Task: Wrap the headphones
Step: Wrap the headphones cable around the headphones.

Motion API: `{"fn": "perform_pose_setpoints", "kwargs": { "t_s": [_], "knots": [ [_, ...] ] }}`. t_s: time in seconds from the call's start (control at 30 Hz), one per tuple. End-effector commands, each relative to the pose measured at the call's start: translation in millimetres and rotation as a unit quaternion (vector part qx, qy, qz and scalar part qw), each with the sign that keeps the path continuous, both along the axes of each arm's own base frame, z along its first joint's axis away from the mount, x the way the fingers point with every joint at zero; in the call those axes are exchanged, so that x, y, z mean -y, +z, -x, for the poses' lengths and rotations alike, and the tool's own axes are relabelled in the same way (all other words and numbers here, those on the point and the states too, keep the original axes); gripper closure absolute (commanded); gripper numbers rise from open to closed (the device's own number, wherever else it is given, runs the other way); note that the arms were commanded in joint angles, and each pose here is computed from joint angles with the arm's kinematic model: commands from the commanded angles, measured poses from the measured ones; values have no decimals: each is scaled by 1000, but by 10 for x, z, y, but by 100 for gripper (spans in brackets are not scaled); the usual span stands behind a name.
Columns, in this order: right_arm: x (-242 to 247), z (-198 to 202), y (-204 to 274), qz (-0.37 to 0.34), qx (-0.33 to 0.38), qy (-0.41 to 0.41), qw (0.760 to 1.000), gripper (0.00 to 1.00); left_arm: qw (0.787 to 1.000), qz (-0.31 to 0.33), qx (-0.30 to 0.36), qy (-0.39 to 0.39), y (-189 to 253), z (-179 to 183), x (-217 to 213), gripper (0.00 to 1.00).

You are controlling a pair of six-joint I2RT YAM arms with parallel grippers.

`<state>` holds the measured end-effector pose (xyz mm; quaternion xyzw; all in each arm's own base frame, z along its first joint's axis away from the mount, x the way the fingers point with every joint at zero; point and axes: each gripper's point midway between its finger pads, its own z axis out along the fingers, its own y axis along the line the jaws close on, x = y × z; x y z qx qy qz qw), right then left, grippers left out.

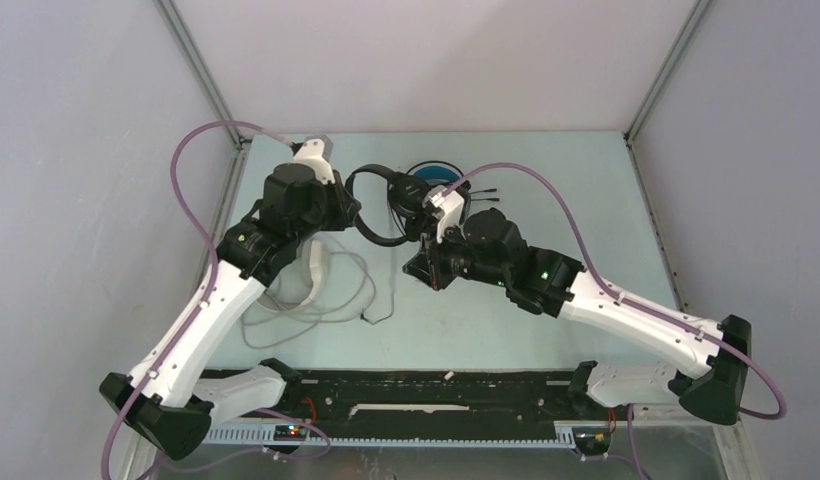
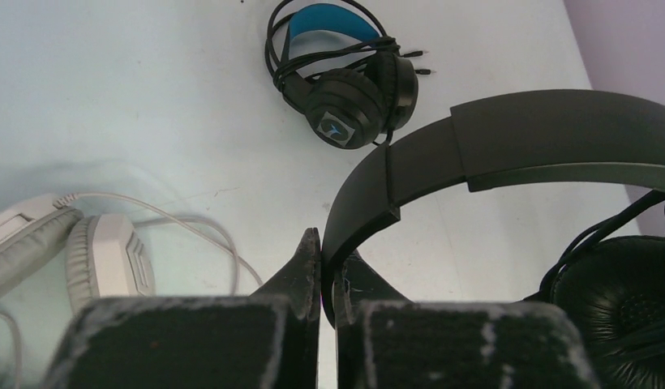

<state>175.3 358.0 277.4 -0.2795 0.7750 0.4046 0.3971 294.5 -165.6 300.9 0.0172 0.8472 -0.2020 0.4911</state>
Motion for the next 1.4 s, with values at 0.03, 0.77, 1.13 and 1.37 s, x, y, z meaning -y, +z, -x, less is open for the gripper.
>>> {"fn": "perform_pose_setpoints", "kwargs": {
  "t_s": [0.03,0.77,1.13,1.37],
  "knots": [
    [43,-9,235,-44,58,-10,997,90,997,74,38,-2,294,0,60,100],
    [51,-19,-120,-116,323,20,939,34,992,102,67,-43,758,166,118,100],
    [-236,-210,-312,-127,396,55,908,28,986,128,83,-65,1052,277,163,100],
    [-387,-300,-599,-121,378,72,915,28,984,135,88,-71,1145,319,171,100]
  ]
}}
